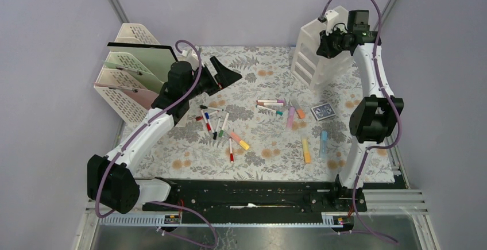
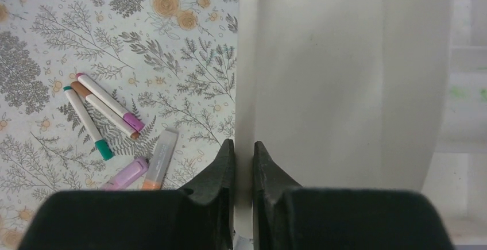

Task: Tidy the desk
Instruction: Move the storage box to the corner of the board.

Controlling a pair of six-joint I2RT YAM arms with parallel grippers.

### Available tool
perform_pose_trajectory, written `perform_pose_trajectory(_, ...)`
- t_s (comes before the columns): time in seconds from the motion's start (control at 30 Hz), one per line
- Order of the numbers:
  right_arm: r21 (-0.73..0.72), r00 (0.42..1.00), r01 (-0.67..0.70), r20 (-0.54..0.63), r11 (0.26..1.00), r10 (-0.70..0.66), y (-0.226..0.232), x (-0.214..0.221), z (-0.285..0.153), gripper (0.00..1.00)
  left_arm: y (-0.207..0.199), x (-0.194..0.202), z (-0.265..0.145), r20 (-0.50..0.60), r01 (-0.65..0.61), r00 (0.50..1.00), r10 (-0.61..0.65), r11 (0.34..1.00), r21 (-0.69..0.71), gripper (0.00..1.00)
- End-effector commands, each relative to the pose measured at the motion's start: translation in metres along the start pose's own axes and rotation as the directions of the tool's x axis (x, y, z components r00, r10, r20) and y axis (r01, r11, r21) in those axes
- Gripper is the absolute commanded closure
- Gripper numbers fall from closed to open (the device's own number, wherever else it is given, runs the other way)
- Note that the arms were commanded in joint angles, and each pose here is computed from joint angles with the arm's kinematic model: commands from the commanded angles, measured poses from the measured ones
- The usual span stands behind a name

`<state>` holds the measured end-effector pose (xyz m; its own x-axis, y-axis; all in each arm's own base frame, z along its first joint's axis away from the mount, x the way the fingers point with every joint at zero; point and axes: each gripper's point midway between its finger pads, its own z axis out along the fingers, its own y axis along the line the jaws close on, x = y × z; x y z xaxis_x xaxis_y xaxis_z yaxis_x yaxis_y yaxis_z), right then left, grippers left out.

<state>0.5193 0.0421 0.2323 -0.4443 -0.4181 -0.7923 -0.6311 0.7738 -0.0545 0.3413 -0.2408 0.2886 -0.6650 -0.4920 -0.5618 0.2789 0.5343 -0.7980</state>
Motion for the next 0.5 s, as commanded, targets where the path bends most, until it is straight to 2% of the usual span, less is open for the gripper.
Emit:
perform_pose_trajectory(0.0,-0.036,0.997,0.029,0.076,0.999,-0.026,0.006,-0.024,-0.012,0.96,-0.022,-0.016,0.001,0.056,-0.030,0.998,0.027,0.997,0.067,0.01)
perform_pose_trajectory(0.1,-0.083,0.993,0.033,0.120,0.996,-0.023,0.016,-0.035,-0.015,1.00,-0.024,-0.017,0.002,0.060,-0.034,0.998,0.030,0.997,0.072,0.01)
perform_pose_trajectory(0.33,-0.163,0.982,0.064,0.188,0.985,-0.033,0.053,-0.060,-0.017,1.00,-0.027,-0.018,0.005,0.066,-0.042,0.997,0.036,0.996,0.085,0.01)
perform_pose_trajectory(0.47,-0.224,0.975,0.109,0.215,0.969,-0.060,0.099,-0.080,-0.006,1.00,-0.030,-0.021,0.007,0.073,-0.047,0.996,0.040,0.995,0.089,0.01)
